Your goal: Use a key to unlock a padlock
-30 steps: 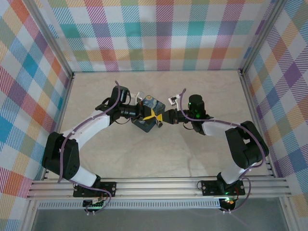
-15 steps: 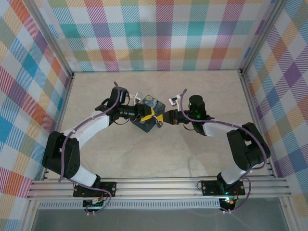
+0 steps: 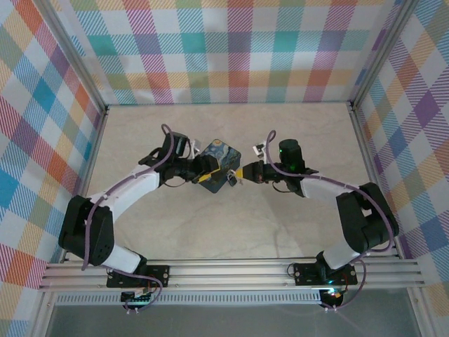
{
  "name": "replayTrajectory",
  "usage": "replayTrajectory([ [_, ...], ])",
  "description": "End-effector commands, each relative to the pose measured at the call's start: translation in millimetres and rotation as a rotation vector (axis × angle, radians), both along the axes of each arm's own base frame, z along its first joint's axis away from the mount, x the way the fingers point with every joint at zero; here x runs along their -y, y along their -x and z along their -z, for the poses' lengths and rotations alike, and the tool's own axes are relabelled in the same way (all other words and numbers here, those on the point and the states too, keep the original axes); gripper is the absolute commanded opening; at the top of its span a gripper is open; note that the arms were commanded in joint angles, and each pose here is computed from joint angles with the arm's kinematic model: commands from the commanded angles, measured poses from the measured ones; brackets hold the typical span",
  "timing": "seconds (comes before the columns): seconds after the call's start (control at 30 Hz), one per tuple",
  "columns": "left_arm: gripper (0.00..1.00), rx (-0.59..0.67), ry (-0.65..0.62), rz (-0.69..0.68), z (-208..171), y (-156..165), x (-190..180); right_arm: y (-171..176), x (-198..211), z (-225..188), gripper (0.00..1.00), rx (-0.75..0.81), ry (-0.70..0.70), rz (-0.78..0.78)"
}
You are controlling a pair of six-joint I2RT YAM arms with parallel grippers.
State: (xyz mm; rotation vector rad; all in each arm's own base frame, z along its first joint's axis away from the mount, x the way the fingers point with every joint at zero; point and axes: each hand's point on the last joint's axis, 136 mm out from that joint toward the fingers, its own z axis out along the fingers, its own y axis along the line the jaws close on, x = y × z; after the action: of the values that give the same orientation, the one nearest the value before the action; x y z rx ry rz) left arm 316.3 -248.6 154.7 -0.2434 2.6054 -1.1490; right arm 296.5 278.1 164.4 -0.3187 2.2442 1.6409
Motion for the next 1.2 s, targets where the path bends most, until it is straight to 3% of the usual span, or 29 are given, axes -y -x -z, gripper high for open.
replayTrajectory([
  [0.0,0.56,-0.039,-0.169,-0.162,30,10,-9,-12,20,5,0.00,0.009,0.076,0.088],
  [0.23,0.57,-0.008,-0.360,-0.324,55,19,17,-21,56,26,0.00,-0.056,0.184,0.221],
  [0.53,0.65,0.002,-0.405,-0.451,89,3,63,-26,93,46,0.02,-0.089,0.312,0.362],
  [0.77,0.69,0.101,-0.532,-0.515,100,-17,41,-25,105,41,0.03,-0.064,0.331,0.376],
  [0.97,0.68,0.122,-0.498,-0.550,97,-34,7,-25,97,48,0.04,-0.079,0.308,0.332],
  [1.17,0.70,0.097,-0.509,-0.465,95,-56,-19,-23,94,50,0.05,-0.079,0.302,0.322],
])
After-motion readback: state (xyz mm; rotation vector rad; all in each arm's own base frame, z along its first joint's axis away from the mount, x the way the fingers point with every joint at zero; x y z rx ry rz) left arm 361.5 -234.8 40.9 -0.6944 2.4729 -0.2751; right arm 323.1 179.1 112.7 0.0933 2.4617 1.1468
